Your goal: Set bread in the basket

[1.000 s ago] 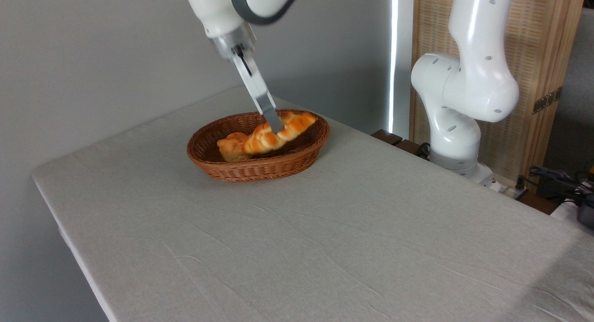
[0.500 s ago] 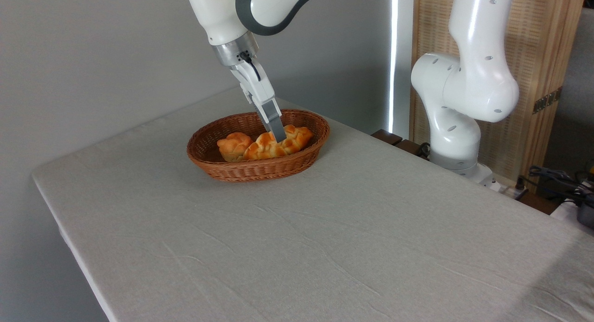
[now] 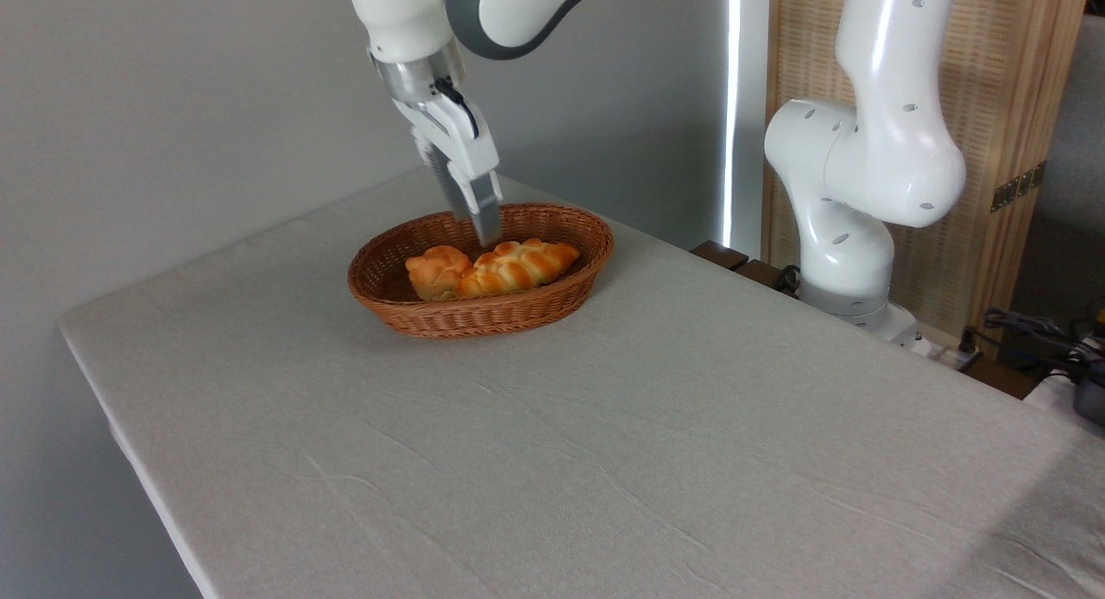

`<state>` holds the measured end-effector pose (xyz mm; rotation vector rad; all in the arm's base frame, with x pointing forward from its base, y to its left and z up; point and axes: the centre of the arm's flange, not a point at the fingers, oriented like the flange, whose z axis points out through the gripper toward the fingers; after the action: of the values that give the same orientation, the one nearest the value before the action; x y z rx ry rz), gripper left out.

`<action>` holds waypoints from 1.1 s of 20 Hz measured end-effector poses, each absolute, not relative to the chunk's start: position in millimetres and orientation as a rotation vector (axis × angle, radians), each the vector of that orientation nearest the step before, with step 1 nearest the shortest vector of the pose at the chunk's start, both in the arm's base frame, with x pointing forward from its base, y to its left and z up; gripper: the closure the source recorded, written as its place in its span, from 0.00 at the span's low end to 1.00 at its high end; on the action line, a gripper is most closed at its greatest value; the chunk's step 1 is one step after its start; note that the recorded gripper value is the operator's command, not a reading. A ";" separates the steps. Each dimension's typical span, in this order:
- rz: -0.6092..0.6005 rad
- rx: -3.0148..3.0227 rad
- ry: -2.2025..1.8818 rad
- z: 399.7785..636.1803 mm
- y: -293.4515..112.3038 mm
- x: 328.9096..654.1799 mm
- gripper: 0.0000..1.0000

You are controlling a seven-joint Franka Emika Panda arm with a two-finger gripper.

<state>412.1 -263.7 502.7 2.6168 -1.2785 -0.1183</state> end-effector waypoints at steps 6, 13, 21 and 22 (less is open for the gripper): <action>0.115 2.673 -1.173 569.8 -211.9 457.1 0.00; 0.193 2.729 -1.215 625.4 -115.3 486.1 0.00; 0.119 2.825 -1.263 631.0 -84.5 518.1 0.00; 0.118 2.825 -1.263 630.5 -84.5 520.0 0.00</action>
<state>520.0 -84.5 630.5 2.8250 -1.2628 0.1183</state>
